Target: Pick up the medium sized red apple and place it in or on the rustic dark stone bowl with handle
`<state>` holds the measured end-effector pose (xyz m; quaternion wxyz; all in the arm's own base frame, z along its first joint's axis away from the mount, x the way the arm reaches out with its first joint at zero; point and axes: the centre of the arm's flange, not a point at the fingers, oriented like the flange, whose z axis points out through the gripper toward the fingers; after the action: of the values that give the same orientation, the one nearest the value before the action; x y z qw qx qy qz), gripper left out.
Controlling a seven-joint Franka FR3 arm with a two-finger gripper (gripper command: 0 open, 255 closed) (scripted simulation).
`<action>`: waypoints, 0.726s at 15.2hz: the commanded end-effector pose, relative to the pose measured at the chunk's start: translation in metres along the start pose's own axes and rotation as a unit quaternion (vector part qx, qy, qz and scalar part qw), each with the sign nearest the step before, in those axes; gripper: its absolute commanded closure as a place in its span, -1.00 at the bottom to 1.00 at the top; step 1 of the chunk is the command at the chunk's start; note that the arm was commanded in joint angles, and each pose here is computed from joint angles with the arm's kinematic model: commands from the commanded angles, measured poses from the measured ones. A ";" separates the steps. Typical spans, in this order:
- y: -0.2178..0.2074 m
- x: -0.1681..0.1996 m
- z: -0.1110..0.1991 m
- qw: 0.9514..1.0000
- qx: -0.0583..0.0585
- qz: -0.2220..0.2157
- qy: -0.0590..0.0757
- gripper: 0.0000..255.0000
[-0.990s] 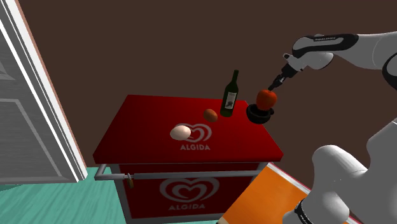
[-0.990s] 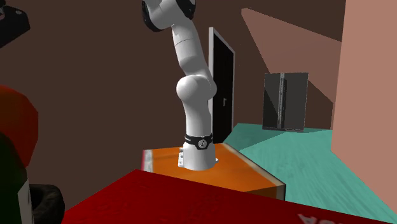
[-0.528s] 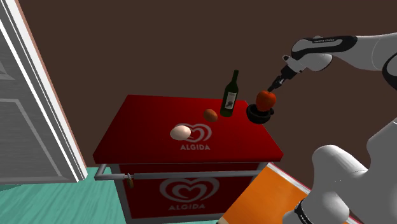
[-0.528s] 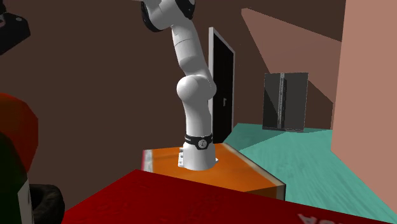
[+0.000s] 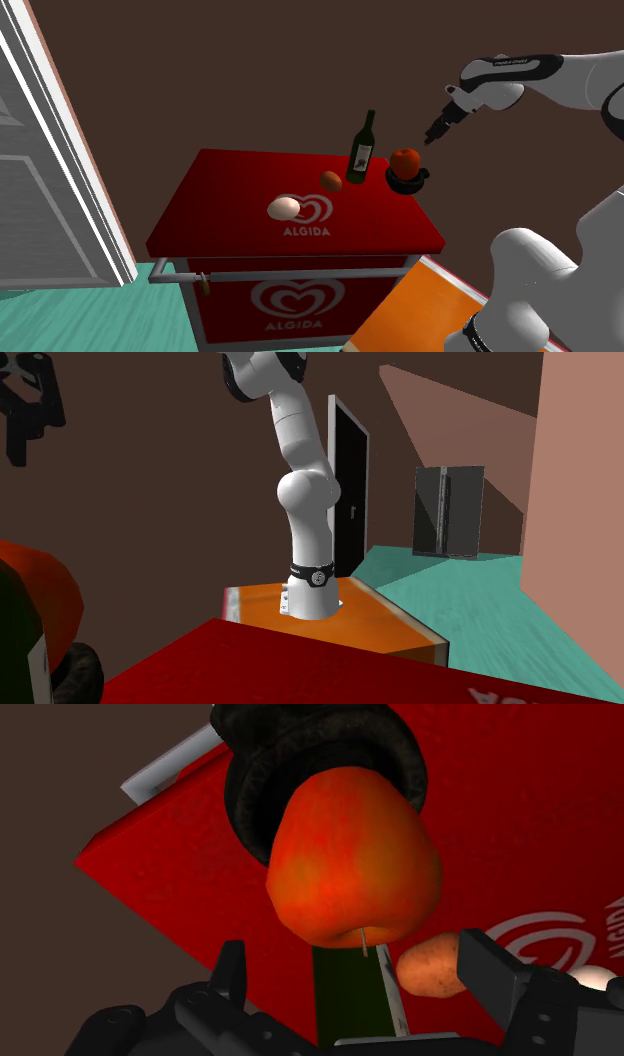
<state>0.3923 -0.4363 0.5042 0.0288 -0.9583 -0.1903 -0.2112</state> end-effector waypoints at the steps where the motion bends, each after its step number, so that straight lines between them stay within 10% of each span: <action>1: -0.001 0.000 -0.020 1.000 0.000 0.000 0.000 -1.00; 11: -0.001 0.000 -0.044 1.000 0.000 0.000 0.000 -1.00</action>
<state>0.3747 -0.4415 0.5438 0.0290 -0.9583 -0.1904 -0.2111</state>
